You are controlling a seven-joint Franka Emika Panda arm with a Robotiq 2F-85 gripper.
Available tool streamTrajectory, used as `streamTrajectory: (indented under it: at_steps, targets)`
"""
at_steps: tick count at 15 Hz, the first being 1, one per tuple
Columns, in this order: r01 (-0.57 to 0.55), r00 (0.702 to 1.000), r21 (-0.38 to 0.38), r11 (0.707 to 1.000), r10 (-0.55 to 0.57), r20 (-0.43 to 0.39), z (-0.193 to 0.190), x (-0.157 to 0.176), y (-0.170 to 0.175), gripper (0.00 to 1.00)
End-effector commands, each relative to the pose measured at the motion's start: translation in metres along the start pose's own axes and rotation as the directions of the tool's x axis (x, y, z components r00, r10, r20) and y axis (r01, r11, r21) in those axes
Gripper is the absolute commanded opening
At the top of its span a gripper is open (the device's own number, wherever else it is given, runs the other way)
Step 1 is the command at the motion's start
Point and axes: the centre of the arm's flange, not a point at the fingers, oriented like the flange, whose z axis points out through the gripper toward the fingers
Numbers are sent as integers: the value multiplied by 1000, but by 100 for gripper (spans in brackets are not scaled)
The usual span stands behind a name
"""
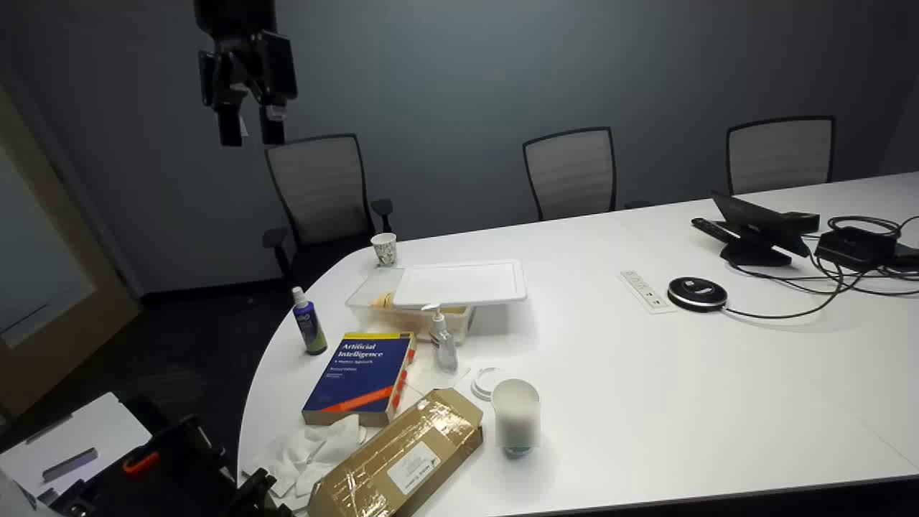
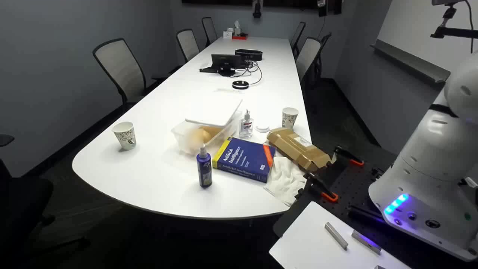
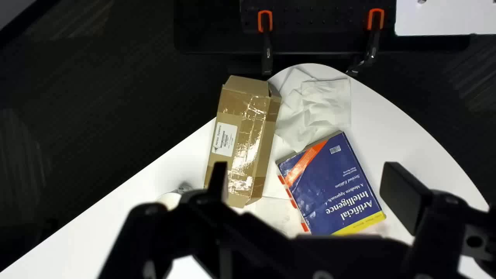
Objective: Use the cloth to wipe the book
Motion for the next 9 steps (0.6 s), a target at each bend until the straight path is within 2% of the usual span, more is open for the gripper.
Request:
streamTrajectory:
  at_steps: [1,9]
  targets:
    - [0,1000,0,1000,0,0,0,0,0,100]
    - [2,1000,32,999,-2,22,19,16,-1,100]
